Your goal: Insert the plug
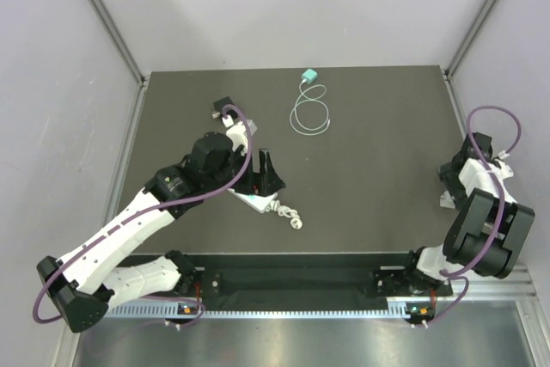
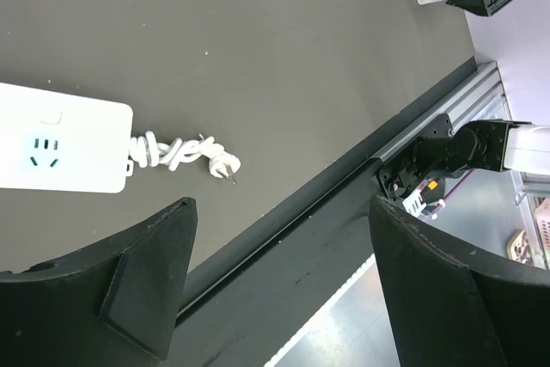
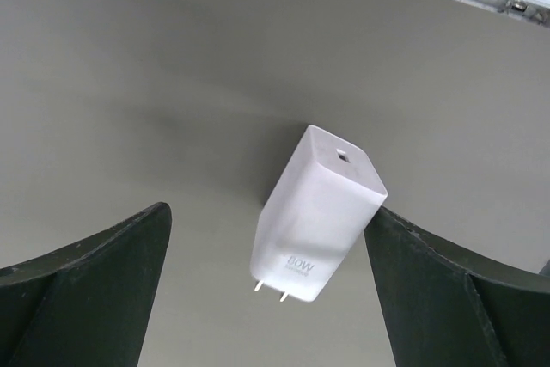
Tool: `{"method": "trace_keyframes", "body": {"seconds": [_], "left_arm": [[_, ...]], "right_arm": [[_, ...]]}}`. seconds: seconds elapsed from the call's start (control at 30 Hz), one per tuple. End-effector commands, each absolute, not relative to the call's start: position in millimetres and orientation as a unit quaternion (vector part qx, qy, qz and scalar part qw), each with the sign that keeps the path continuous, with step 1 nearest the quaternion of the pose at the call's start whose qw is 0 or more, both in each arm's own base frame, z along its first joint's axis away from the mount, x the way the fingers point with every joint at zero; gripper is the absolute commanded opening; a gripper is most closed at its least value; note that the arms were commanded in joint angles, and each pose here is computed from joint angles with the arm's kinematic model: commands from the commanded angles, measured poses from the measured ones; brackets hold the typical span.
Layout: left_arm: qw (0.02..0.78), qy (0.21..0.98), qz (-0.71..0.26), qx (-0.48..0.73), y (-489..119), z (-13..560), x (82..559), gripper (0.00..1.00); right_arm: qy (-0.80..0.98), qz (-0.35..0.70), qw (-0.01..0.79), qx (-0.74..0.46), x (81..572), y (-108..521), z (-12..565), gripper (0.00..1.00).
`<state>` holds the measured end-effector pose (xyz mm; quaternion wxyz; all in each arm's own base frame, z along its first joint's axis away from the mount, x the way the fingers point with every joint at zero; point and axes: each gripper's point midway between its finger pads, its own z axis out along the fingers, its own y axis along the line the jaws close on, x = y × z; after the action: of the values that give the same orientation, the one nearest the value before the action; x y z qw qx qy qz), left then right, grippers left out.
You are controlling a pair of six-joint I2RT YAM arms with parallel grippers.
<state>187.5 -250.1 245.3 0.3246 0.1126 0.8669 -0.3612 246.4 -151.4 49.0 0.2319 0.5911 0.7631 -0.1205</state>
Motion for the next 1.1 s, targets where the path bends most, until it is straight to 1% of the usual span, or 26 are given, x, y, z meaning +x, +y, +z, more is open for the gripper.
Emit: {"method": "trace_keyframes", "body": {"seconds": [0.0, 0.03, 0.13, 0.23, 0.27, 0.33, 0.37, 0.43, 0.47, 0.53, 0.57, 0.63, 0.67, 0.73, 0.77, 0.8, 0.83, 0.87, 0.93, 0.97, 1.07], "left_arm": [[0.335, 0.860, -0.372, 0.101, -251.2, 259.7, 188.9, 0.85], [0.332, 0.860, -0.373, 0.100, -251.6, 258.6, 188.0, 0.84], [0.315, 0.861, -0.380, 0.122, -255.6, 253.3, 181.2, 0.83], [0.308, 0.863, -0.377, 0.131, -256.3, 251.3, 179.6, 0.81], [0.307, 0.864, -0.374, 0.135, -256.4, 251.7, 180.1, 0.81], [0.311, 0.864, -0.372, 0.136, -255.5, 253.1, 181.0, 0.80], [0.313, 0.864, -0.371, 0.136, -255.2, 253.7, 181.7, 0.80], [0.317, 0.861, -0.374, 0.135, -255.9, 256.7, 182.4, 0.80], [0.320, 0.857, -0.380, 0.134, -256.8, 260.3, 182.0, 0.80], [0.321, 0.852, -0.390, 0.140, -258.6, 264.1, 179.7, 0.80], [0.323, 0.849, -0.393, 0.143, -259.5, 265.6, 180.0, 0.80], [0.327, 0.843, -0.400, 0.147, -261.7, 272.5, 180.6, 0.81], [0.327, 0.842, -0.403, 0.149, -263.5, 274.8, 181.1, 0.82], [0.330, 0.830, -0.424, 0.152, -268.6, 288.9, 182.9, 0.82], [0.320, 0.828, -0.436, 0.149, -272.3, 291.8, 182.8, 0.82], [0.319, 0.822, -0.449, 0.145, -273.8, 298.0, 185.6, 0.82], [0.304, 0.806, -0.483, 0.157, -282.3, 310.0, 179.7, 0.81], [0.303, 0.796, -0.498, 0.162, -285.7, 317.2, 179.1, 0.81], [0.311, 0.772, -0.526, 0.178, -289.5, 335.1, 179.8, 0.81], [0.311, 0.763, -0.534, 0.191, -290.4, 341.0, 177.9, 0.81], [0.328, 0.743, -0.540, 0.223, -291.4, 354.8, 183.3, 0.81]], "right_arm": [[0.763, -0.145, 0.225, 0.588, 241.1, -161.4, 39.3, 0.90], [0.767, -0.146, 0.222, 0.585, 239.6, -161.0, 37.0, 0.88], [0.776, -0.144, 0.234, 0.568, 242.6, -162.1, 37.1, 0.88], [0.779, -0.146, 0.253, 0.556, 242.5, -163.7, 44.6, 0.79], [0.780, -0.144, 0.258, 0.552, 243.2, -163.2, 46.9, 0.70], [0.783, -0.136, 0.275, 0.541, 245.9, -161.6, 53.2, 0.59], [0.789, -0.119, 0.282, 0.532, 250.3, -157.2, 55.0, 0.49], [0.813, -0.086, 0.306, 0.488, 262.9, -148.8, 66.8, 0.39], [0.828, -0.021, 0.321, 0.459, 276.0, -128.3, 76.9, 0.29], [0.849, 0.050, 0.345, 0.397, 290.5, -100.6, 98.2, 0.12], [0.854, 0.108, 0.370, 0.349, 299.5, -68.8, 121.1, 0.02], [0.854, 0.159, 0.402, 0.289, 306.9, -28.9, 146.9, 0.00], [0.854, 0.205, 0.424, 0.220, 306.9, 16.8, 169.7, 0.00], [0.844, 0.260, 0.439, 0.165, 302.4, 63.3, 192.1, 0.00], [0.824, 0.320, 0.458, 0.093, 293.3, 107.1, 219.7, 0.00], [0.813, 0.351, 0.460, 0.069, 285.4, 125.2, 228.4, 0.00], [0.794, 0.388, 0.467, 0.046, 278.3, 141.7, 243.8, 0.00], [0.754, 0.441, 0.487, -0.017, 260.7, 167.3, 273.9, 0.00], [0.712, 0.487, 0.499, -0.077, 237.0, 188.8, 295.2, 0.00], [0.678, 0.518, 0.505, -0.132, 212.5, 204.0, 313.8, 0.00], [0.644, 0.552, 0.488, -0.206, 176.2, 223.7, 324.0, 0.00]]}}
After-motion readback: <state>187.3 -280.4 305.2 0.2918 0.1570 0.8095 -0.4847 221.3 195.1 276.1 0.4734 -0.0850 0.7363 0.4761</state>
